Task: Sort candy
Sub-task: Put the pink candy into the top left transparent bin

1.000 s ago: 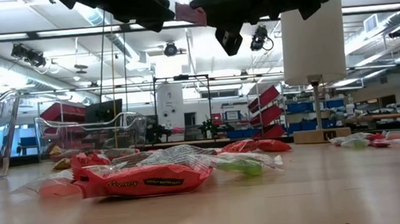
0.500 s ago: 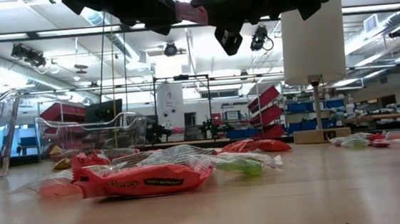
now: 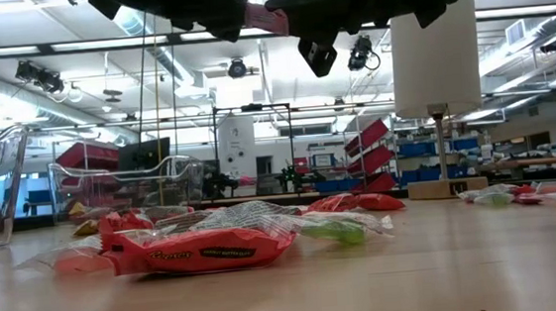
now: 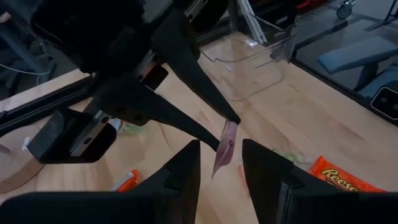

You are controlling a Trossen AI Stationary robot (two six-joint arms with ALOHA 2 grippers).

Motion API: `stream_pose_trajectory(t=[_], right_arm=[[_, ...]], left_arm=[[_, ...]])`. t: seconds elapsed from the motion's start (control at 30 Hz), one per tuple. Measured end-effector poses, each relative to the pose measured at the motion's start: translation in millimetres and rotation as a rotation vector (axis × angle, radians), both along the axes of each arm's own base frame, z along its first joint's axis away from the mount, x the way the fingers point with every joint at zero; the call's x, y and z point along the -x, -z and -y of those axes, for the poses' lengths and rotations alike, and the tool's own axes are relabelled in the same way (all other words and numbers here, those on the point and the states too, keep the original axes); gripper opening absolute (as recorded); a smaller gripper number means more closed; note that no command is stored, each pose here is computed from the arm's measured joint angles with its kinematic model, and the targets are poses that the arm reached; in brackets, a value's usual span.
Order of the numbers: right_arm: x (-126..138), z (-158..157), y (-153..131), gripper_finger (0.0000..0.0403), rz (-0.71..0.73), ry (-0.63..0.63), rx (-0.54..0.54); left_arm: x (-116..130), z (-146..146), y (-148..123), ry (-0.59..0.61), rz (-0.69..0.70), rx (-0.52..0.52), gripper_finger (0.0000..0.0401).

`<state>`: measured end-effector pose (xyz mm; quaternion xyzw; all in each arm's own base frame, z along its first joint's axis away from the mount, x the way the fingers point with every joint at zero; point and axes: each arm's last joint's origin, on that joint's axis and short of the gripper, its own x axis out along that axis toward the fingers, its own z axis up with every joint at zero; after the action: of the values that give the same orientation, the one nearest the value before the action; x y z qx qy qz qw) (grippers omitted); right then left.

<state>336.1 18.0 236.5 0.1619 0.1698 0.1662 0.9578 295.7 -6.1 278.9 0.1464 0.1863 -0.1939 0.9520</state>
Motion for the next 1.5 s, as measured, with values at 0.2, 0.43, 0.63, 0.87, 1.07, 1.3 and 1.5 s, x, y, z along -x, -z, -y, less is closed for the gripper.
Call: stream_pose_trajectory(t=[0.2, 0.43, 0.63, 0.87, 1.07, 1.3, 1.5], right_arm=[[0.0, 0.0, 0.0, 0.0063, 0.000, 0.000, 0.000], [0.0, 0.0, -0.1, 0.0063, 0.004, -0.001, 0.009], [0.0, 0.0, -0.1, 0.0063, 0.008, -0.004, 0.017], [-0.1, 0.1, -0.4, 0.0063, 0.013, -0.004, 0.022], [-0.1, 0.1, -0.4, 0.0065, 0.011, -0.002, 0.018], [-0.1, 0.1, -0.4, 0.0085, 0.002, 0.005, -0.005], [0.7, 0.1, 2.2, 0.0103, -0.031, 0.008, -0.017]], left_arm=[[0.0, 0.0, 0.1, 0.002, 0.001, -0.004, 0.0122], [0.2, 0.0, 0.4, 0.002, -0.004, -0.004, 0.0121], [0.3, 0.0, 0.6, 0.002, -0.005, -0.004, 0.0100], [0.4, 0.0, 0.5, 0.002, -0.005, -0.004, 0.0047], [0.4, 0.1, 0.5, 0.002, -0.006, -0.002, 0.0005], [0.5, 0.0, 0.7, -0.007, -0.015, 0.016, 0.0003], [2.1, 0.0, 0.9, -0.012, -0.031, 0.024, 0.0001]])
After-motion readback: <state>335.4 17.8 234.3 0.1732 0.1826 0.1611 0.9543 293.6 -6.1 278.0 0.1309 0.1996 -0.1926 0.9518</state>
